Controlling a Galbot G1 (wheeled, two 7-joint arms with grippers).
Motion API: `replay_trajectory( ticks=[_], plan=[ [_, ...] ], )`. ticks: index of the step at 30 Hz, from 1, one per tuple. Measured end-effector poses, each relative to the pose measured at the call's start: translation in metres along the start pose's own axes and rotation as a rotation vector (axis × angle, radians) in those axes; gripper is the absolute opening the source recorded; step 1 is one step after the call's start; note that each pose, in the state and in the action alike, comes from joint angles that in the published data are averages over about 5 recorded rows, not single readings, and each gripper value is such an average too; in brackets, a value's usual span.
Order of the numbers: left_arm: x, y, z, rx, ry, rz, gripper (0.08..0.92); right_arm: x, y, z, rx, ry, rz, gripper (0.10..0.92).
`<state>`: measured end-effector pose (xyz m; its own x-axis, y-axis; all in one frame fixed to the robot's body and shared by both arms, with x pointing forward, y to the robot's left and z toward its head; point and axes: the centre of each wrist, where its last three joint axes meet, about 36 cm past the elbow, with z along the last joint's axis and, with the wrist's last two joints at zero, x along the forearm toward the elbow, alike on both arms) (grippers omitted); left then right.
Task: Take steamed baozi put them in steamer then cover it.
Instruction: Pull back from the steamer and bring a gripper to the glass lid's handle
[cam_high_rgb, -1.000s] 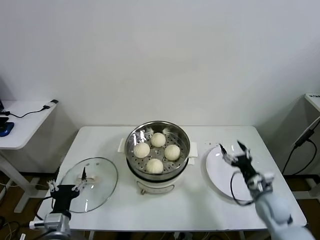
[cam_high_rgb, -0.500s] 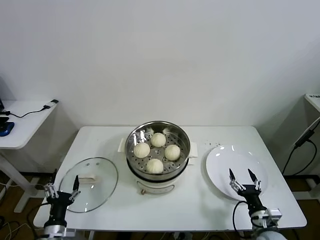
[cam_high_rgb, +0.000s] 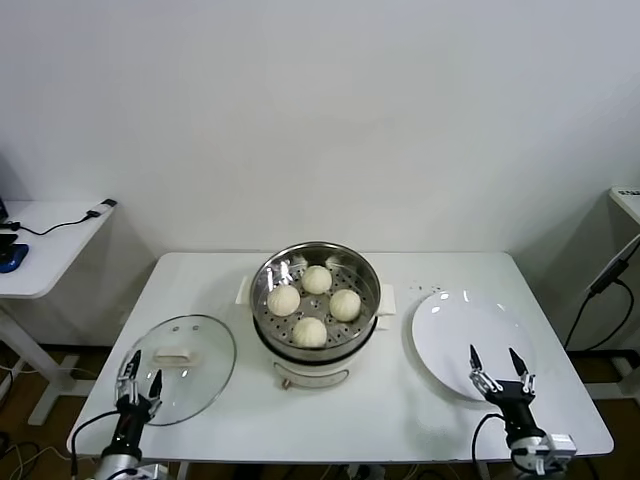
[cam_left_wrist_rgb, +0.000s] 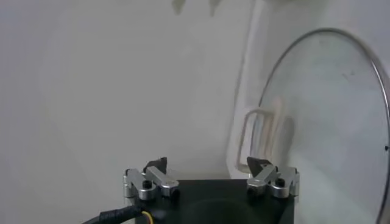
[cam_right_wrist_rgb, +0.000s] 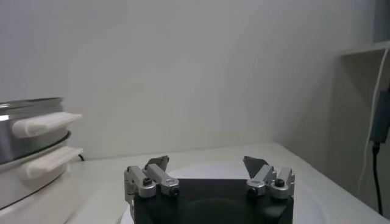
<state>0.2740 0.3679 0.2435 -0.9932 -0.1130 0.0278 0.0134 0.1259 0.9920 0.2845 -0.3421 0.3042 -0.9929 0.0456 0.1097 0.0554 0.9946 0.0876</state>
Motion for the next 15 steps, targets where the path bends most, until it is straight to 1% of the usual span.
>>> replay_trajectory(
  ticks=[15],
  plan=[
    [-0.042,-0.013,-0.02,-0.088,0.014,-0.03,0.823,0.009,0.0,-0.005,0.003,-0.015,0.016,0.823]
  ],
)
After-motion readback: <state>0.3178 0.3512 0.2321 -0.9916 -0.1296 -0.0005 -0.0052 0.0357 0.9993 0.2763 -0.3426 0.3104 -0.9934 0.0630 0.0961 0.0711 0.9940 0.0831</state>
